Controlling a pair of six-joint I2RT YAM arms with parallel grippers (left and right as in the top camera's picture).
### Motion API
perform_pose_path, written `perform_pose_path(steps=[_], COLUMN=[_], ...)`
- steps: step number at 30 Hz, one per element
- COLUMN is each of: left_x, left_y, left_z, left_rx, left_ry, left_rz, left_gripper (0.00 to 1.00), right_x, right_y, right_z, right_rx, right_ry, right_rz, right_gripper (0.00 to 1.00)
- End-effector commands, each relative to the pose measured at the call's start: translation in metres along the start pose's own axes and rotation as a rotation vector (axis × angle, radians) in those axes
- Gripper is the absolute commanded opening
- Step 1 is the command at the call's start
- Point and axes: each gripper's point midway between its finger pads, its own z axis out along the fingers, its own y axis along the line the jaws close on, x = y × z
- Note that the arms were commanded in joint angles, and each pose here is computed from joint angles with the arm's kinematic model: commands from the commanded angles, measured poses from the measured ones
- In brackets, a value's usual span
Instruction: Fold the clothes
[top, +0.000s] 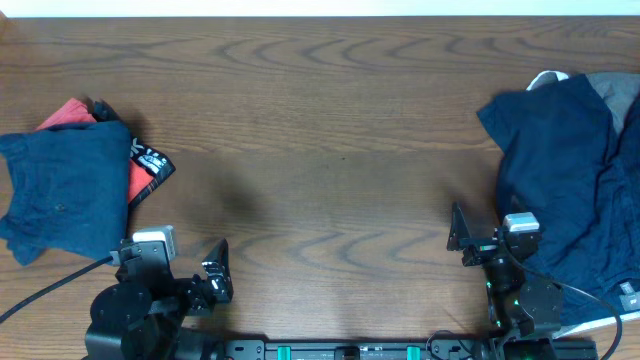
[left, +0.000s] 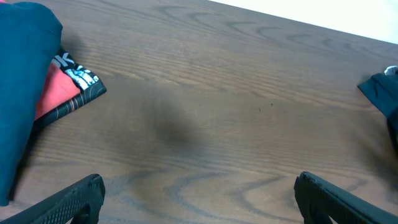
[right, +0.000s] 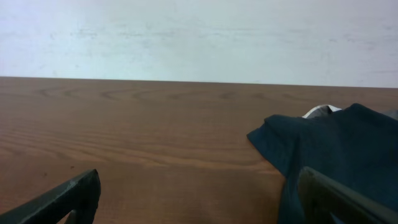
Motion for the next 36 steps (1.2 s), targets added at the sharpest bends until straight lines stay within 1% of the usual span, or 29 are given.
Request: perform_pose_path(steps=[1,10,15,19,22,28,36], left_x=[0.002,0.002,0.013,0.032,0.04,0.043,0.027], left_y=[0.002,0.003,0.017,0.033,0.04,0.047,0.048], left_z=[0.001,0.001,0.002,0.015,0.03,0.062,0.096], left_rx=[-0.008,-0.013,-0.077,-0.129,-0.133,-0.114,-0.078], left_ry=[0.003,0.002,0.015,0.009,-0.039,-0.16,-0.334], left_rz=[-0.004,-0.007,0.002,-0.025,-0.039,-0.04,0.018], left_gripper=[0.98,0.98,0.98,0.98,0.98,0.98,0.98], right_x=[0.001,0.001,0.0,0.0,0.0,0.0,0.001], right_y=[-0.002,-0.002,-0.002,-0.002,-0.002,-0.002,-0.002], right_z=[0.0,0.0,0.0,0.0,0.0,0.0,0.0], right_rx=[0.005,0.005,0.005,0.005,0.005,0.005,0.005], right_ry=[-0.003,-0.003,-0.004,-0.004,-0.004,-0.004,-0.003], right_rz=[-0.014,-0.014,-0.014,-0.014,-0.014,-0.014,-0.014], right_gripper=[0.99,0.99,0.99,0.99,0.99,0.99,0.99])
